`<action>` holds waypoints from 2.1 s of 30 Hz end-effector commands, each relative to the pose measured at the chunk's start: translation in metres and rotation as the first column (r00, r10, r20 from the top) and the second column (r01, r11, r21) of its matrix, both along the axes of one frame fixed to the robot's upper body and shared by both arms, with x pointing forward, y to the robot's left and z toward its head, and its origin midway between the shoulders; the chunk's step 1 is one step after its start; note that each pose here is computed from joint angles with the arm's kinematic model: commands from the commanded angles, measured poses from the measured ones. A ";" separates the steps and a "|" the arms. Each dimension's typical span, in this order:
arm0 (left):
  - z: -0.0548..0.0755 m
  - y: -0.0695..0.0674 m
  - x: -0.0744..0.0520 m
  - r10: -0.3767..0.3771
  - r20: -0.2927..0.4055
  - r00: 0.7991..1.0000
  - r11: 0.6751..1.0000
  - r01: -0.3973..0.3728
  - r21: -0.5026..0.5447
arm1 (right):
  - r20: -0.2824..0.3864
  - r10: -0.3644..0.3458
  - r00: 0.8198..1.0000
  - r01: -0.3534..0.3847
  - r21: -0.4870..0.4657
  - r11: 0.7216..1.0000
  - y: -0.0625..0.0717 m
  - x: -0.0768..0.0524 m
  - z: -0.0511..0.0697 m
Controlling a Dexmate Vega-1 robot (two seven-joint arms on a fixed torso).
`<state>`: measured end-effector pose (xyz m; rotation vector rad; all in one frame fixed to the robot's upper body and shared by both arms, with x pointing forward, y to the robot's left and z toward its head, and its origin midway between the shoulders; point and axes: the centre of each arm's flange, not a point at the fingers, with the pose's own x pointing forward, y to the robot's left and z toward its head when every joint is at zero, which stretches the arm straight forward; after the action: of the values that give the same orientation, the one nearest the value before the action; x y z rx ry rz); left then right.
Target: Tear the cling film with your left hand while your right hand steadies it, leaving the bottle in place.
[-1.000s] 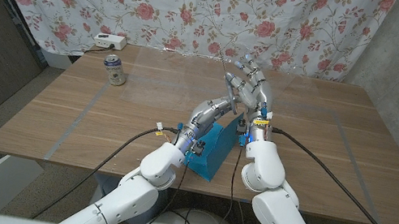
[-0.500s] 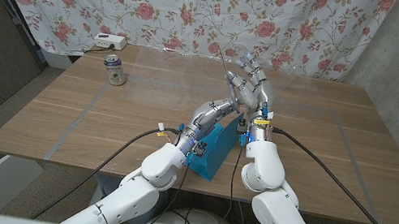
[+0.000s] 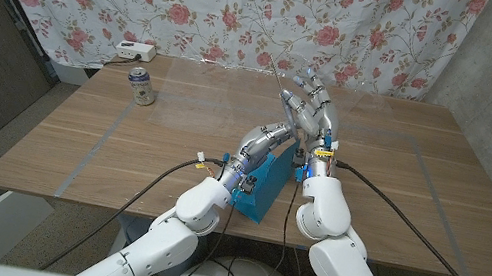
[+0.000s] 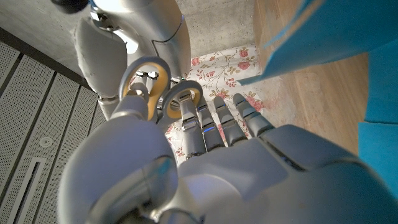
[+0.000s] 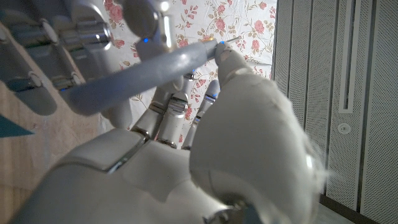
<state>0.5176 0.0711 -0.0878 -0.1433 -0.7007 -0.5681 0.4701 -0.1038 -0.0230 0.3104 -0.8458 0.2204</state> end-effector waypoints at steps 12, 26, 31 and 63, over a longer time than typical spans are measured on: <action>-0.005 0.000 -0.004 0.010 -0.007 1.000 1.000 -0.010 -0.013 | 0.010 -0.016 1.000 0.016 0.007 1.000 0.012 -0.008 -0.008; -0.003 -0.004 -0.004 0.009 -0.001 1.000 0.999 -0.009 -0.039 | 0.003 -0.019 1.000 0.019 0.015 1.000 0.015 -0.010 -0.012; -0.002 -0.005 -0.004 0.007 0.002 1.000 0.999 -0.007 -0.043 | -0.004 -0.011 1.000 0.011 0.015 1.000 0.017 -0.010 -0.013; -0.012 -0.001 -0.010 0.093 -0.058 0.994 0.978 -0.102 -0.180 | -0.026 -0.020 0.999 0.020 0.026 0.999 0.019 -0.010 -0.018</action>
<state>0.5090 0.0690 -0.0969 -0.2455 -0.7107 -0.4446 0.4610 -0.0858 -0.0396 0.3314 -0.8330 0.1899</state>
